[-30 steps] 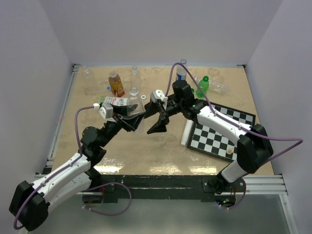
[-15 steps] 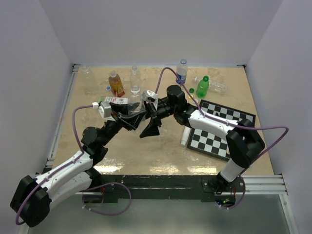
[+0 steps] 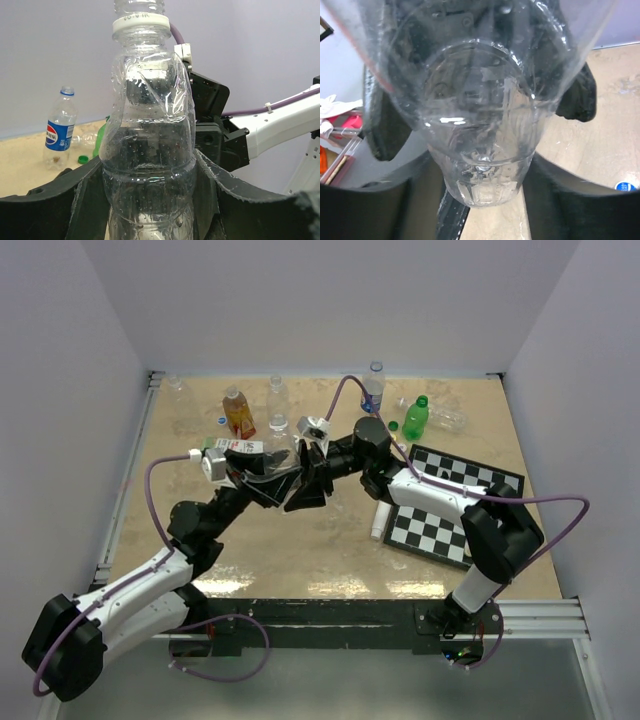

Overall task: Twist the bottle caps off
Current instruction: Place the plastic bottle at the center of the board.

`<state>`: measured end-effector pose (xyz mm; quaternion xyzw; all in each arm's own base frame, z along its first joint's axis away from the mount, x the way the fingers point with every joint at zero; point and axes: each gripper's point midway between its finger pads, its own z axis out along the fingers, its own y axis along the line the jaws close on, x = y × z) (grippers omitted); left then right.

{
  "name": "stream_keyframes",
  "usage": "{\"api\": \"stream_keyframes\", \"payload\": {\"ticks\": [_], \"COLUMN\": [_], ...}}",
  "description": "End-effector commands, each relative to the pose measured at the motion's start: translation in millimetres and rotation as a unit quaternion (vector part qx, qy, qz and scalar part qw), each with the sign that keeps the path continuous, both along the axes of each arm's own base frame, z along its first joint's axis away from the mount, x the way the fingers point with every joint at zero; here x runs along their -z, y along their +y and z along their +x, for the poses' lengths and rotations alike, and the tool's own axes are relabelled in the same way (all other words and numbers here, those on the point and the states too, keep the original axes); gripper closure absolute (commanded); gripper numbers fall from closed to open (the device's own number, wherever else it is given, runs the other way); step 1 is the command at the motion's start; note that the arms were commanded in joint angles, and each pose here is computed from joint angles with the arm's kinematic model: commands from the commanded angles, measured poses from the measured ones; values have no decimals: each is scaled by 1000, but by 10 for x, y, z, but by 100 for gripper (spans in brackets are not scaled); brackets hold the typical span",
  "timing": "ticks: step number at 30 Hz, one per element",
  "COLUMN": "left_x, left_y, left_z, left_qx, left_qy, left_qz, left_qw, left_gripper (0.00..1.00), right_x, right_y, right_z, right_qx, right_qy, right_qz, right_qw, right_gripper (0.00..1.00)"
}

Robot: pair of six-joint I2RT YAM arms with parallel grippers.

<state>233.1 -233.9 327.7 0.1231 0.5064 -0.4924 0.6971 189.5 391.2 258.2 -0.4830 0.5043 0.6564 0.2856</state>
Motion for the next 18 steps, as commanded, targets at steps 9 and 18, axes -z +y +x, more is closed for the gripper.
{"api": "stream_keyframes", "payload": {"ticks": [9,18], "left_x": [-163,-274], "left_y": [304,416], "left_z": [9,162], "left_qx": [-75,-100], "left_qy": [5,92], "left_qz": [21,171], "left_qw": [997,976], "left_gripper": [1,0], "right_x": [180,346], "right_y": [46,39], "right_z": [82,182], "right_qx": [3,19], "right_qy": [-50,-100], "right_qz": [-28,-46], "right_qw": [998,994], "right_gripper": [70,71]}}
